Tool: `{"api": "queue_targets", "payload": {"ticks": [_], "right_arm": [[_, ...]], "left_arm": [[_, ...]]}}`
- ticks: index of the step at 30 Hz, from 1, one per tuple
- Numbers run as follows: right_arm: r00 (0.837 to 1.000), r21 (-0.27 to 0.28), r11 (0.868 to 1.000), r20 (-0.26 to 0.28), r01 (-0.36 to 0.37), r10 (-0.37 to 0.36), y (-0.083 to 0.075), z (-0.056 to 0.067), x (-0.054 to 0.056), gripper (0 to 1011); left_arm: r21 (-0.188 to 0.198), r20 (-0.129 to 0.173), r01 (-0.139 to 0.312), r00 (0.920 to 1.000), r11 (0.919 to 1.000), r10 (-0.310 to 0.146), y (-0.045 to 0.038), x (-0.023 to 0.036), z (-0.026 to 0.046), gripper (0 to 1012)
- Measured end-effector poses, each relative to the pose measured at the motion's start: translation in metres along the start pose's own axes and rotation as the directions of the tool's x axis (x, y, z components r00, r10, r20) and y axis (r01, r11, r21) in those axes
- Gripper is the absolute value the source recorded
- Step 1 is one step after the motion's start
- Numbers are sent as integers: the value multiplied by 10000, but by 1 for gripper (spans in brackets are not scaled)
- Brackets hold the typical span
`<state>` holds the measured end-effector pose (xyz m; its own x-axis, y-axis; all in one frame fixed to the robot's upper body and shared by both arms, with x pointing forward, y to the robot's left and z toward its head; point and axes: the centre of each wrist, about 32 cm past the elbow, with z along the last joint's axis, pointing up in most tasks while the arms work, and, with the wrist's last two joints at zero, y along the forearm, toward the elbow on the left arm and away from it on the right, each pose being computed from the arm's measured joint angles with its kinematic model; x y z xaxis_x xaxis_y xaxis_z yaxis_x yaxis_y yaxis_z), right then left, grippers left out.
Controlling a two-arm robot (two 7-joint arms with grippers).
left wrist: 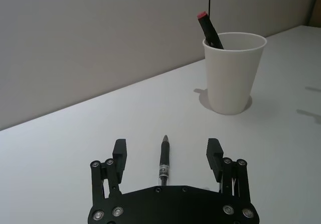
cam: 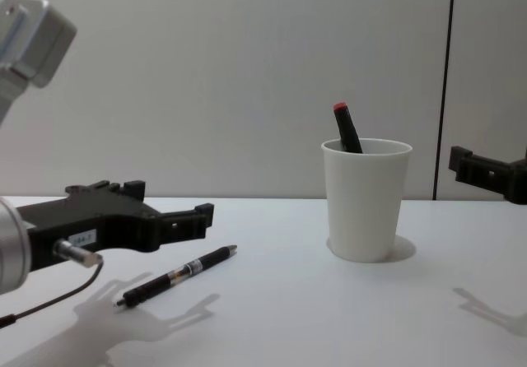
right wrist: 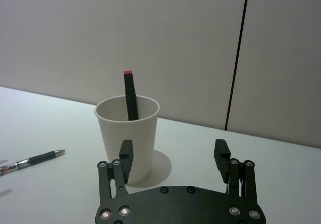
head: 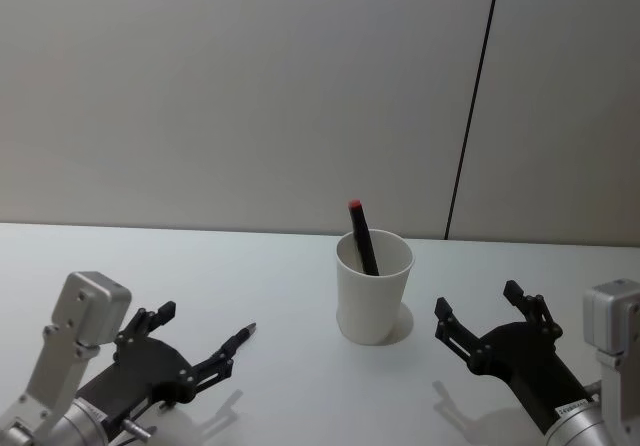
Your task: Place the pen into the pen holder.
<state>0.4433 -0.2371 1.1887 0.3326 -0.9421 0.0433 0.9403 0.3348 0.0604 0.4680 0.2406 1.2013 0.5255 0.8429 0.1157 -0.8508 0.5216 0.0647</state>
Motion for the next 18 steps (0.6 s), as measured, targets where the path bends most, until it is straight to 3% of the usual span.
{"api": "queue_targets", "payload": {"ticks": [8,18], "right_arm": [[10000,0,10000,0,1,-1,0,0,0,1001],[10000,0,10000,-1,1,-1,0,0,0,1001]], "left_arm": [[338,-320,373,9988,9987,-363,62,116,-1,1003],[801,-668,926,9939,9925,-874,78,279,-2,1003]]}}
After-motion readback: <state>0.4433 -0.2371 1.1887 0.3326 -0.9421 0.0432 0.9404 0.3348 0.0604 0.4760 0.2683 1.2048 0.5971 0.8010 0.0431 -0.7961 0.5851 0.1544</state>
